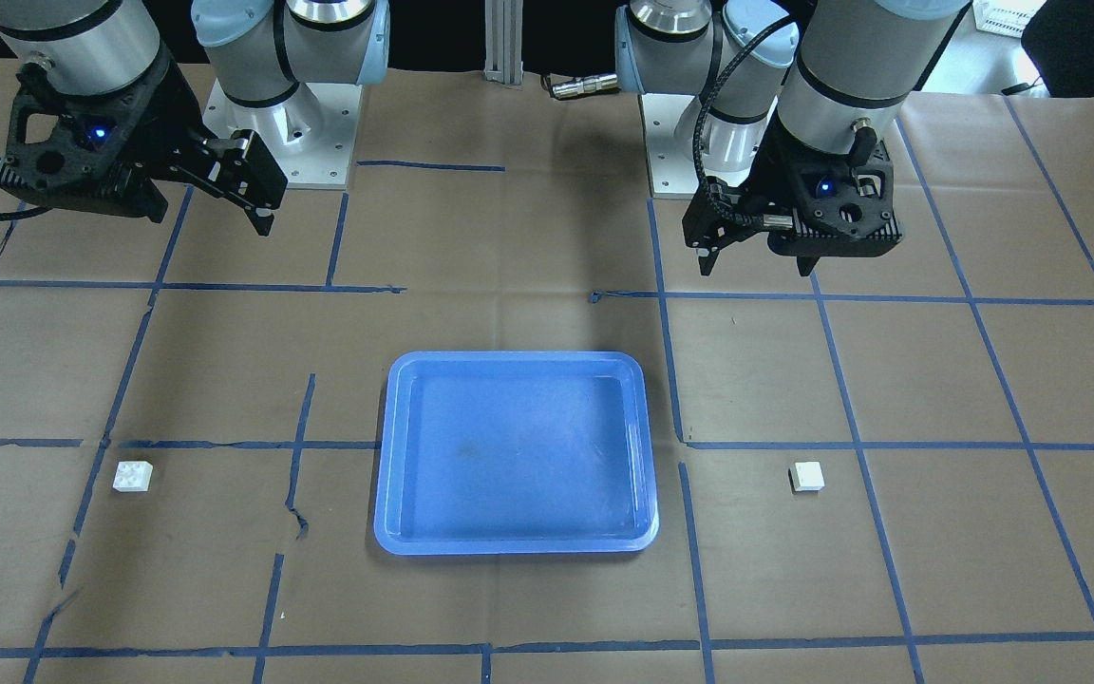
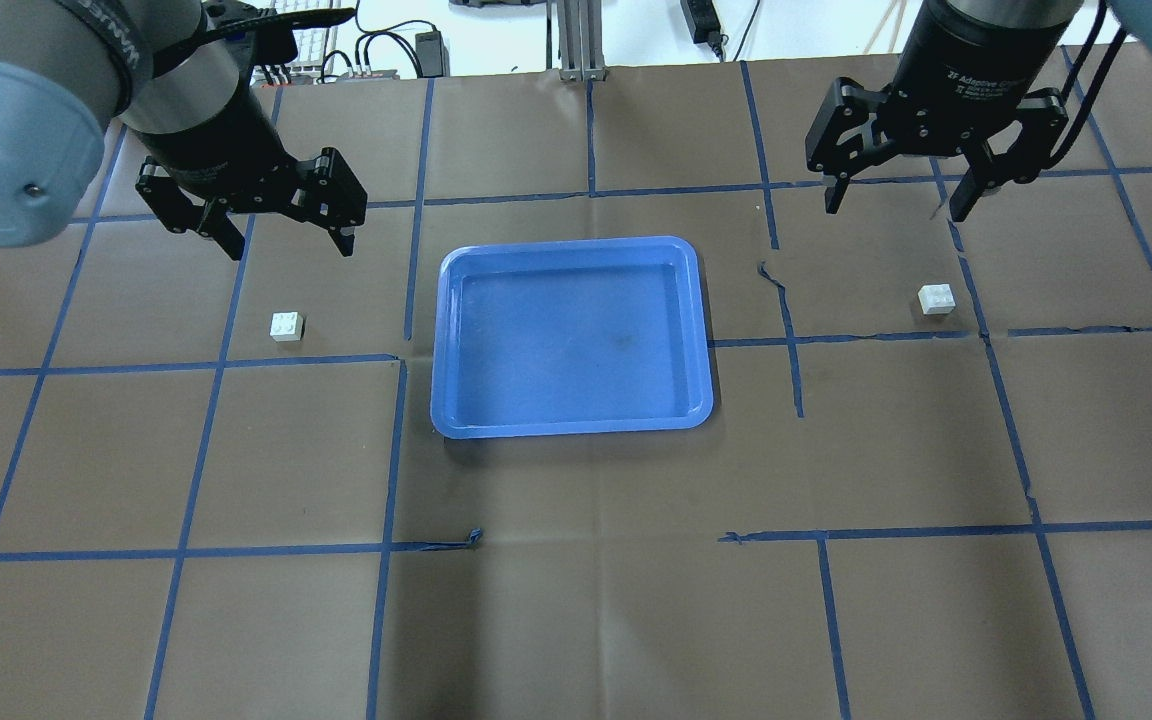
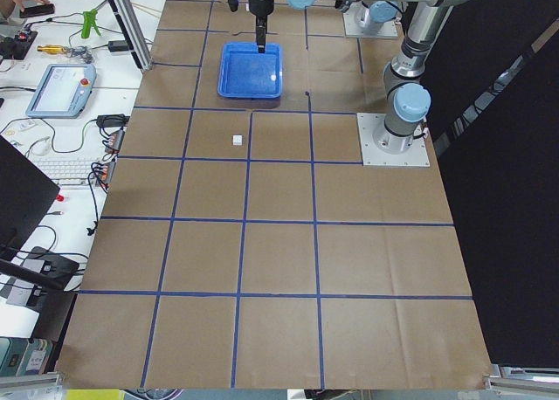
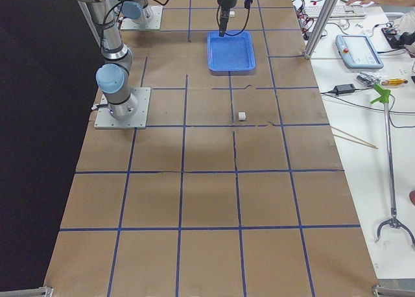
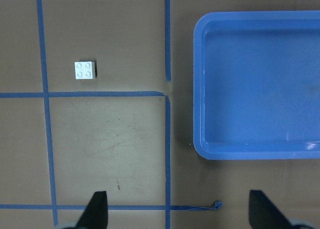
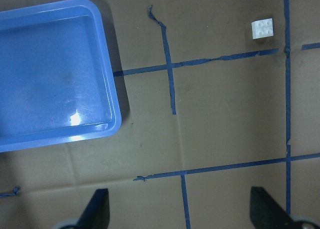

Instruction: Assemble white blocks and place on blue tray

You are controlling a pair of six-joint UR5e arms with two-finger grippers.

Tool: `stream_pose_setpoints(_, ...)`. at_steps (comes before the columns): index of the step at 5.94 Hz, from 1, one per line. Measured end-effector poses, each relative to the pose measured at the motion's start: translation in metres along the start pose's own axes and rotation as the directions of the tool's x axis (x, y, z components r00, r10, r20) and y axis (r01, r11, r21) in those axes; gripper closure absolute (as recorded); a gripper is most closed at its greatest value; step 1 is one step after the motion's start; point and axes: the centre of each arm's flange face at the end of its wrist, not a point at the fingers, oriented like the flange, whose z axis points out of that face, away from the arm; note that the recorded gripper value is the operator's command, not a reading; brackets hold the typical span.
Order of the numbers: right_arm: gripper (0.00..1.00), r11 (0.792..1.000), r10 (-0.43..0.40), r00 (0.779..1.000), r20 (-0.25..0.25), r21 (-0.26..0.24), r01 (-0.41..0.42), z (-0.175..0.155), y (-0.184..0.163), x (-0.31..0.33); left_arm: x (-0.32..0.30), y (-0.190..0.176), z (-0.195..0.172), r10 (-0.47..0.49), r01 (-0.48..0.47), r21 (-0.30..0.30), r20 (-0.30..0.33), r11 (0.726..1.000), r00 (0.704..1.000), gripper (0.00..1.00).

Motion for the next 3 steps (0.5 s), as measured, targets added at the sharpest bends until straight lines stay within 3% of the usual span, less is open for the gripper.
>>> stream_pose_setpoints(3, 0.00, 1.000, -0.002, 1.000, 0.000, 0.001, 0.002, 0.000, 0.000, 0.001, -0.014, -0.008, 0.009, -0.021, 0.022, -0.030, 0.015, 0.999, 1.000, 0.01)
